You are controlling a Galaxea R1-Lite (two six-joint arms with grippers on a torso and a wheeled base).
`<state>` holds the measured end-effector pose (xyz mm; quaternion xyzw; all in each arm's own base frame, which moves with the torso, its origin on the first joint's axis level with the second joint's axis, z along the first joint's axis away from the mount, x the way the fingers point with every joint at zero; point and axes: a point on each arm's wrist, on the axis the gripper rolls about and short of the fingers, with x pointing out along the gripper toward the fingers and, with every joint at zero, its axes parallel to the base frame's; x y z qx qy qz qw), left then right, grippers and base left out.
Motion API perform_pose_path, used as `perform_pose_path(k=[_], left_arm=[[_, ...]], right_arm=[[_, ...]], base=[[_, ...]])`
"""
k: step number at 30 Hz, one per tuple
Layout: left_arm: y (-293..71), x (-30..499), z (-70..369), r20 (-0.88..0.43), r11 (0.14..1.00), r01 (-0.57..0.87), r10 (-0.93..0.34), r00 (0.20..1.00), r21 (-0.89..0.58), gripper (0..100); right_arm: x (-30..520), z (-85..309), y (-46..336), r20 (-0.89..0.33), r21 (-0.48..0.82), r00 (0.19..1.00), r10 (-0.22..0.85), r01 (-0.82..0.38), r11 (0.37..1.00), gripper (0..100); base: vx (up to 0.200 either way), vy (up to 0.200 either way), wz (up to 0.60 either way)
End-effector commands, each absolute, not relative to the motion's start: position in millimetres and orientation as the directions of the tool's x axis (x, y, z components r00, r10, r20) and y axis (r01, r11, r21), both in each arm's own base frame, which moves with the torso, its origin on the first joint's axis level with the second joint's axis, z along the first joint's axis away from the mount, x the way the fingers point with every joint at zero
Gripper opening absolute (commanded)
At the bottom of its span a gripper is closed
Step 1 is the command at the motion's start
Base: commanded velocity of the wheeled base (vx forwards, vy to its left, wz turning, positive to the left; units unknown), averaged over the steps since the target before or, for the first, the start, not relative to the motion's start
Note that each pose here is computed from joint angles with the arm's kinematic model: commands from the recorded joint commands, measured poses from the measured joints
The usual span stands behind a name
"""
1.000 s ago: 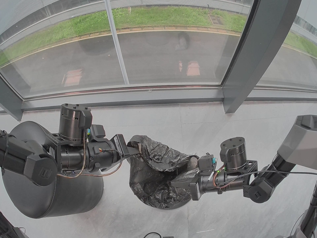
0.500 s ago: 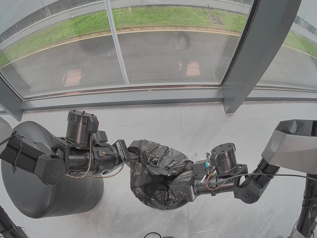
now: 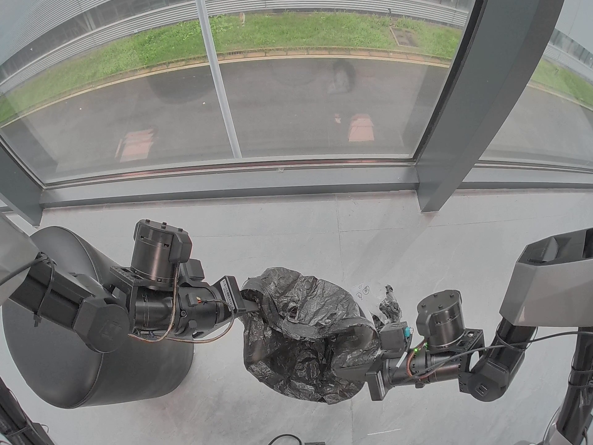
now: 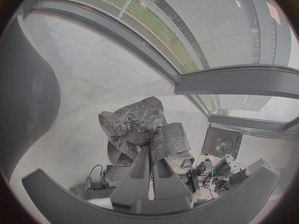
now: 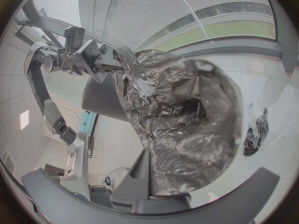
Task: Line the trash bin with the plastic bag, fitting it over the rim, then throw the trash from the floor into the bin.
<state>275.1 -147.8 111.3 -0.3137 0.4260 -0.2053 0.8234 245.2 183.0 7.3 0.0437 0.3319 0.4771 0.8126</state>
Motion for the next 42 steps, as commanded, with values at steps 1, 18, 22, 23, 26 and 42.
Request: perform_pose_path(k=[1,18,22,23,26,42], left_arm=[[-147.4,271.0,111.6,-0.579,0.720,0.066,-0.606,0.546,-0.691,0],[-146.1,255.8,99.2,-0.627,0.739,0.037,-0.597,0.501,-0.673,0],[-146.2,252.2,92.9,-0.669,0.757,0.009,-0.582,0.462,-0.653,0],[-146.1,251.9,92.5,-0.674,0.759,0.005,-0.581,0.457,-0.651,0],[-145.3,249.6,89.0,-0.699,0.772,-0.012,-0.568,0.435,-0.635,0],[-147.6,270.0,68.4,-0.730,0.793,-0.047,-0.534,0.426,-0.607,0]], right_arm=[[226.0,2.4,169.0,-0.520,0.400,0.314,0.795,-0.733,0.551,0],[210.5,-12.8,151.7,-0.575,0.379,0.345,0.742,-0.691,0.615,0],[212.2,-17.5,149.5,-0.587,0.381,0.346,0.732,-0.680,0.627,0],[212.5,-18.2,149.2,-0.588,0.381,0.346,0.731,-0.678,0.628,0],[214.7,-22.9,147.7,-0.593,0.381,0.351,0.725,-0.671,0.636,0],[245.8,-33.8,120.0,-0.555,0.285,0.491,0.671,-0.646,0.708,0]], base=[[0.000,0.000,0.00],[0.000,0.000,0.00],[0.000,0.000,0.00],[0.000,0.000,0.00],[0.000,0.000,0.00],[0.000,0.000,0.00]])
